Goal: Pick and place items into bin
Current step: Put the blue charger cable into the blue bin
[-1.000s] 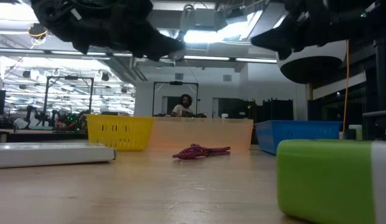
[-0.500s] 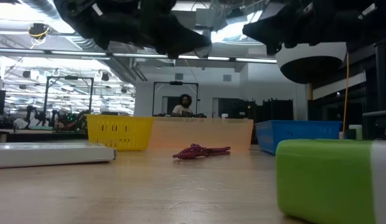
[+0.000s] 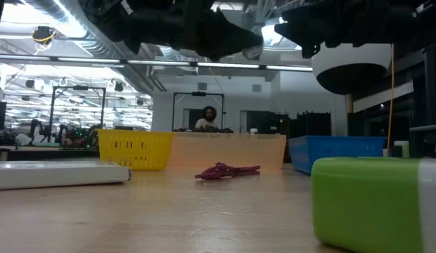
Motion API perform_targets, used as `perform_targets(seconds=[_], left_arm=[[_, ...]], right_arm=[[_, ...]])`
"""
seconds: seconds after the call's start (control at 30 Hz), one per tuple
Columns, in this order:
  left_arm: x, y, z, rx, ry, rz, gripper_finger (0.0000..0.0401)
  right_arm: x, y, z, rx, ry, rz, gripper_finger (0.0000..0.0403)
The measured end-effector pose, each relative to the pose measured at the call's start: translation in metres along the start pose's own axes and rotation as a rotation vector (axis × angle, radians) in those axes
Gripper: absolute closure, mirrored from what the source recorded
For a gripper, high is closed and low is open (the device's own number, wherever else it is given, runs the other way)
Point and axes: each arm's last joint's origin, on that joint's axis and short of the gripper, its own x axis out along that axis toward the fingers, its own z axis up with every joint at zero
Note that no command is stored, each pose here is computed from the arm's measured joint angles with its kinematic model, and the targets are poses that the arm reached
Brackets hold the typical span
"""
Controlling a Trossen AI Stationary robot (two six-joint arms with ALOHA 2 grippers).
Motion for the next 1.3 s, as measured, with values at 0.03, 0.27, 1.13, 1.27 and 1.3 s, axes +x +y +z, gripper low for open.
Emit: perform_targets(seconds=[0.03,0.27,1.13,1.27,1.3], left_arm=[[0.002,-0.001,0.001,0.005,-0.001,-0.004,0.0372],[0.014,-0.004,0.006,0.039,-0.014,-0.011,0.0372],[0.018,0.005,0.009,0.071,-0.023,0.026,0.0372],[0.018,0.005,0.008,0.070,-0.009,0.023,0.0372],[0.018,0.005,0.007,0.070,-0.003,0.022,0.0372]], right_arm=[[0.000,0.000,0.000,0.000,-0.001,0.000,0.0233],[0.000,0.000,0.000,0.003,-0.001,0.000,0.0231],[0.019,0.000,0.000,0.001,-0.007,-0.001,0.0231],[0.023,0.000,0.000,-0.007,0.003,-0.021,0.0231],[0.023,-0.001,0.000,-0.007,0.007,-0.037,0.0231]])
